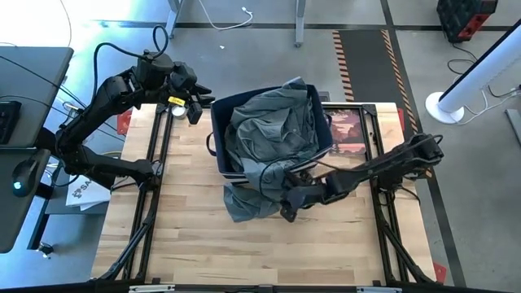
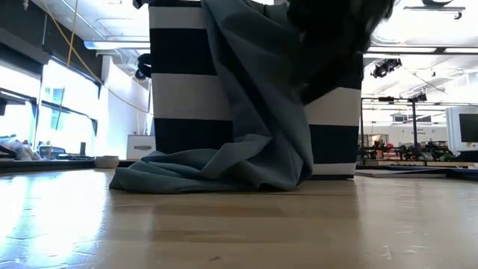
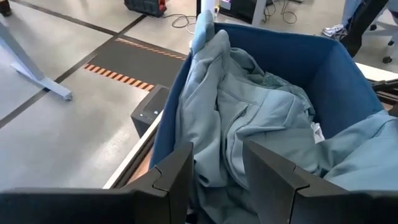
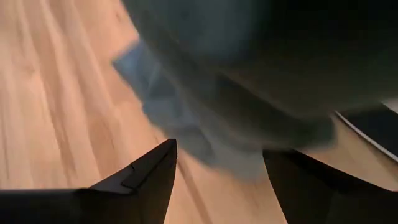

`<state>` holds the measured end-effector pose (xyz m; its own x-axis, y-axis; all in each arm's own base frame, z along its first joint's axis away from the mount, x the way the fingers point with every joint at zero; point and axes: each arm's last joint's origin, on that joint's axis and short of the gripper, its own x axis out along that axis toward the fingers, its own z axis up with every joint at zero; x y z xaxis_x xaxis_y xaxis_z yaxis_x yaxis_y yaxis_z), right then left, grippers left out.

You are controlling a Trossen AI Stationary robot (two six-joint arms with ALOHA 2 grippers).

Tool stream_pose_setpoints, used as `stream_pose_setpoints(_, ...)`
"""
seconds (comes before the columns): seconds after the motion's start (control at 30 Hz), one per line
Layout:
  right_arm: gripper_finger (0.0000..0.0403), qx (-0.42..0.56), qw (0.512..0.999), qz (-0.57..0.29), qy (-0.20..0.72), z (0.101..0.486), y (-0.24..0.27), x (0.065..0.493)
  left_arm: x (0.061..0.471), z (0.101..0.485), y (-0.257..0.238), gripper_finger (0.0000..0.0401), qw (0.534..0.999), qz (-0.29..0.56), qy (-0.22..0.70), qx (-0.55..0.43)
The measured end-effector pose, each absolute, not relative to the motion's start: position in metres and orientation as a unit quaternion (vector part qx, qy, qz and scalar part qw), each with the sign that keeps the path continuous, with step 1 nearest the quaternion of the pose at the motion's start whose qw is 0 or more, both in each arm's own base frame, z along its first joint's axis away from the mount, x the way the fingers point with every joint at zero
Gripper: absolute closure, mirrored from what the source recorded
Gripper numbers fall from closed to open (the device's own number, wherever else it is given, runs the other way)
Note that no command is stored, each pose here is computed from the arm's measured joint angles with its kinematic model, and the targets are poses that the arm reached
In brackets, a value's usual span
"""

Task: Sort clothes
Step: Put the gray pants into the blue bin

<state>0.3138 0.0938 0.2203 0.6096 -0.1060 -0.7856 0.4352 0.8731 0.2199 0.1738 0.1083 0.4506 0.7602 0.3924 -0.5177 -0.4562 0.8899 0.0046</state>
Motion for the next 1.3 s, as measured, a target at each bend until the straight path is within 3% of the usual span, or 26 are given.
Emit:
stream_pose_setpoints(0.17,0.0200,0.226,0.890,-0.169,0.358,0.198,0.081,0.325,0.174,0.451,0.108,0.0266,0.935,0.229,0.259,-0.072)
stream_pose_setpoints(0.37,0.0378,0.300,0.886,-0.076,0.347,0.223,0.062,0.341,0.174,0.451,0.108,0.0266,0.936,0.230,0.255,-0.076)
stream_pose_setpoints(0.6,0.0399,0.299,0.921,0.080,0.237,0.326,0.040,0.344,0.175,0.453,0.109,0.0266,0.939,0.233,0.241,-0.075)
stream_pose_setpoints(0.77,0.0399,0.248,0.956,0.110,0.110,0.410,0.009,0.332,0.175,0.454,0.109,0.0266,0.939,0.233,0.241,-0.075)
stream_pose_setpoints(0.83,0.0401,0.186,0.979,0.076,0.045,0.443,-0.008,0.325,0.175,0.454,0.109,0.0266,0.940,0.233,0.238,-0.074)
stream_pose_setpoints(0.93,0.0401,0.089,0.992,-0.074,-0.046,0.488,-0.034,0.312,0.176,0.455,0.110,0.0266,0.941,0.233,0.234,-0.073)
stream_pose_setpoints(1.03,0.0401,0.045,0.958,-0.267,-0.094,0.515,-0.058,0.297,0.177,0.457,0.110,0.0266,0.944,0.234,0.223,-0.069)
stream_pose_setpoints(1.1,0.0402,0.035,0.936,-0.339,-0.089,0.518,-0.071,0.292,0.177,0.459,0.111,0.0266,0.946,0.235,0.214,-0.066)
stream_pose_setpoints(1.3,0.0402,0.085,0.944,-0.310,0.078,0.469,-0.094,0.298,0.177,0.459,0.111,0.0266,0.946,0.236,0.213,-0.065)
